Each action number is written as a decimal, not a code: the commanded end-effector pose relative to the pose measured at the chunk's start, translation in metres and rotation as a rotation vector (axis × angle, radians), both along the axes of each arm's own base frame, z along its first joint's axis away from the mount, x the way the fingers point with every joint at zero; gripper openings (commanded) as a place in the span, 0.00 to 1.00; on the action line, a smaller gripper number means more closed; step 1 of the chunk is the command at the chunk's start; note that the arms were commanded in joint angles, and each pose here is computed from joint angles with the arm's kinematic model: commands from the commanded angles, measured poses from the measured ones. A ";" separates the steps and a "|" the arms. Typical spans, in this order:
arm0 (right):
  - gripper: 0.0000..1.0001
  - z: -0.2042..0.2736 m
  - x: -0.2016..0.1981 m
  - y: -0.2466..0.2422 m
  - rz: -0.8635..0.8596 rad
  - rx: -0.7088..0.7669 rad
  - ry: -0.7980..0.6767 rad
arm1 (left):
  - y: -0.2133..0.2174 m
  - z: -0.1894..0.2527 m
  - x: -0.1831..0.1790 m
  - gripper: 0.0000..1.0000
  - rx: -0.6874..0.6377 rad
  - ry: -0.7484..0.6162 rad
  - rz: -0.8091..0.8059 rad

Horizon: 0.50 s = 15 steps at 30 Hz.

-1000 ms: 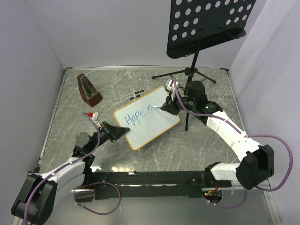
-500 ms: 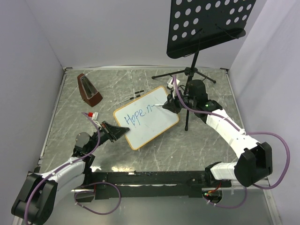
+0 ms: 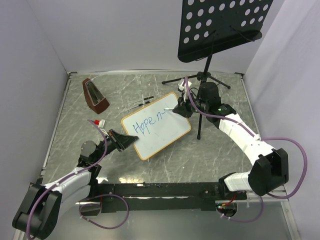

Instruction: Write a sentence on the whiteboard

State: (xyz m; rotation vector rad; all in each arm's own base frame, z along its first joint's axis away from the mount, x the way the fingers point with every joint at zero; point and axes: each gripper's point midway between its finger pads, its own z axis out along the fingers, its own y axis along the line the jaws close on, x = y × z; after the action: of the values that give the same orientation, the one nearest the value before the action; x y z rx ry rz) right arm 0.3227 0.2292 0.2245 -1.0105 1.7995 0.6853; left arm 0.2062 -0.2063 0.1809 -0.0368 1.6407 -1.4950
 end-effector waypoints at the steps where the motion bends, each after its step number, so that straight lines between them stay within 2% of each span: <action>1: 0.00 0.019 0.008 0.006 0.016 0.038 -0.033 | 0.001 0.040 -0.011 0.01 -0.072 -0.186 -0.021; 15: 0.00 0.002 -0.017 0.009 0.100 0.022 0.021 | 0.003 0.043 -0.008 0.01 -0.077 -0.189 -0.002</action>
State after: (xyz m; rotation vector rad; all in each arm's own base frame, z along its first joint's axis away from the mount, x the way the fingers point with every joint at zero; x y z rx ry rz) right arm 0.3128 0.2356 0.2219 -1.0466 1.7949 0.7566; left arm 0.2062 -0.2062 0.1815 -0.0358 1.6379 -1.4950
